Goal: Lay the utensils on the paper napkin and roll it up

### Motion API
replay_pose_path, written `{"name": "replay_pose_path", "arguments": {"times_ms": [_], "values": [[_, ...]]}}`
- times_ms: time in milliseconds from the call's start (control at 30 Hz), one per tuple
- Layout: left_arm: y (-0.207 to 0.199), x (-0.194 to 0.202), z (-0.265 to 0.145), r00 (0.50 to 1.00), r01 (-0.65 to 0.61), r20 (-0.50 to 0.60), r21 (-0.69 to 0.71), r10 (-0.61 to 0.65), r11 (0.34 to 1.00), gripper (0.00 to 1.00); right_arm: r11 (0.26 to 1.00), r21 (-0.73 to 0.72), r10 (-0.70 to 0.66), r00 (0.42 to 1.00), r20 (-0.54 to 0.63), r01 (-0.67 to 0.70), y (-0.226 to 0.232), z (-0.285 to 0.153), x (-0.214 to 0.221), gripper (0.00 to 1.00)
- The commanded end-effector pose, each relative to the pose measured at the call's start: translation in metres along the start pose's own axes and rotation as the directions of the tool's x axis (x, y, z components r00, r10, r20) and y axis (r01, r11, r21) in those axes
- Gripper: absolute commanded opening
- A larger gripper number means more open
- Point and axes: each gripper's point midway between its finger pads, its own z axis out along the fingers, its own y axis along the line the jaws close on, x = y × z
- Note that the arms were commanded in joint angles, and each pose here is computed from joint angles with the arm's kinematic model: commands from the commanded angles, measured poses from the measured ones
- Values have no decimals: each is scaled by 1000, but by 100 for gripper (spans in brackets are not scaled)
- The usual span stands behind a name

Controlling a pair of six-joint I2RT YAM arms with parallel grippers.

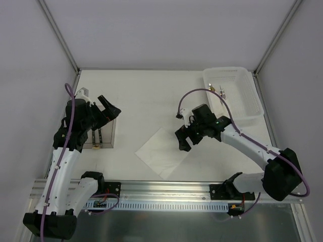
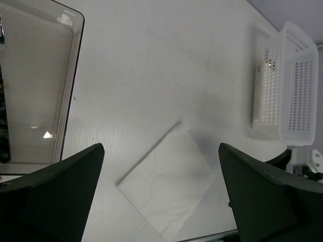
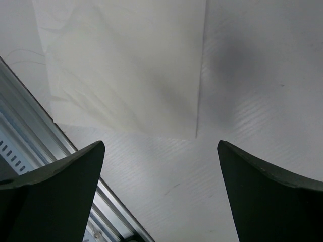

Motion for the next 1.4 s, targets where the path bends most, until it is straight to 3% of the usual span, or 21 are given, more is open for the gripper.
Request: {"name": "replay_pose_path", "arguments": {"times_ms": [0,200,367,600,967,1100,1367], "values": [[-7,-22,-17,993,71,96,-7,-70,997,99,991,99,85,996,22,-87,1,22,-7,99],[4,-21,-18,986,121,125,-51,-113,991,99,969,177,176,984,-3,-173,15,51,-8,99],[14,-10,-12,985,151,101,-80,-143,985,99,954,269,134,991,19,-135,25,66,-17,85],[24,-5,-10,981,175,104,-113,-163,978,99,903,348,270,963,-8,-250,30,92,-27,72],[36,1,-8,981,180,101,-158,-165,971,99,871,340,403,911,-81,-355,40,134,-22,72],[37,0,-6,982,177,96,-167,-162,970,99,854,380,423,899,-112,-354,25,147,-13,71],[41,3,0,983,179,81,-189,-166,966,99,825,415,444,894,-57,-383,-15,152,-38,71]]}}
